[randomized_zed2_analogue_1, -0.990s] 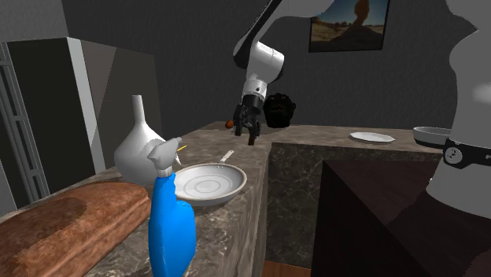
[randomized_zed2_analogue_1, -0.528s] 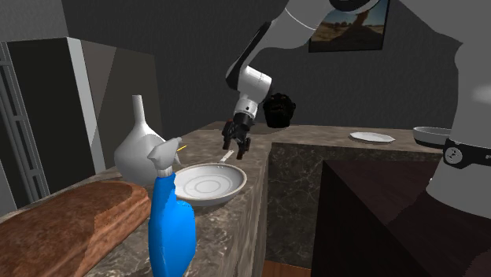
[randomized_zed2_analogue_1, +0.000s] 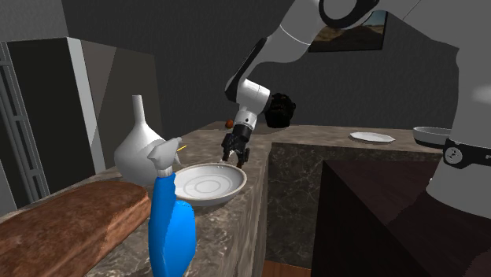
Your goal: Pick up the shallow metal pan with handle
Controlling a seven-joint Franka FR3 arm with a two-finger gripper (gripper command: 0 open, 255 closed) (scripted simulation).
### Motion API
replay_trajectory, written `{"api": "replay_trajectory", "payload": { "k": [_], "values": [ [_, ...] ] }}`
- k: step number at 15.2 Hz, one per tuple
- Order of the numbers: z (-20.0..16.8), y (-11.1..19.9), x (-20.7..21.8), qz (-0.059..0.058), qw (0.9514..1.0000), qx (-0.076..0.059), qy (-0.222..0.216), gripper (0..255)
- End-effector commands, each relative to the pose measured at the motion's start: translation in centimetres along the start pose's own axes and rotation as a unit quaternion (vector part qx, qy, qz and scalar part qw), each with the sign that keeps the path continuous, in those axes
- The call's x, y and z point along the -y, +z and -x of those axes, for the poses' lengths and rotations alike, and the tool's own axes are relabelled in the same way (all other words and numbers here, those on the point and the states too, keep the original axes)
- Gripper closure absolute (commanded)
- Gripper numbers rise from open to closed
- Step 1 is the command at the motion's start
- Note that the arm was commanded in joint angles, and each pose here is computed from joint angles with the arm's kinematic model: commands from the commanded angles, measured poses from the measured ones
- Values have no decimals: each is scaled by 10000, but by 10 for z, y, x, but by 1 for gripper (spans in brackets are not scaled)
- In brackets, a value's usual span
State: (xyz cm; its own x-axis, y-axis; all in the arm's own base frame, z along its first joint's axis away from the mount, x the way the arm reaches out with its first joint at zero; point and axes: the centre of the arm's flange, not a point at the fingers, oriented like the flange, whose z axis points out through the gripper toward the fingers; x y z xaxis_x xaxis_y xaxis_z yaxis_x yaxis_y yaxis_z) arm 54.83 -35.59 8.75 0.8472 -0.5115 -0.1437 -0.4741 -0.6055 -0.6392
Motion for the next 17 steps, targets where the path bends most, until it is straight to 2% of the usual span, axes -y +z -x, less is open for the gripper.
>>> {"api": "replay_trajectory", "payload": {
  "k": [1,2,11,17],
  "values": [
    [-2,2,-2,0,10000,-3,-1,0],
    [-1,3,-2,0,10000,-3,-1,255],
    [-2,2,-2,0,10000,-3,-1,255],
    [3,-22,18,0,10000,-3,-1,255]
  ]
}}
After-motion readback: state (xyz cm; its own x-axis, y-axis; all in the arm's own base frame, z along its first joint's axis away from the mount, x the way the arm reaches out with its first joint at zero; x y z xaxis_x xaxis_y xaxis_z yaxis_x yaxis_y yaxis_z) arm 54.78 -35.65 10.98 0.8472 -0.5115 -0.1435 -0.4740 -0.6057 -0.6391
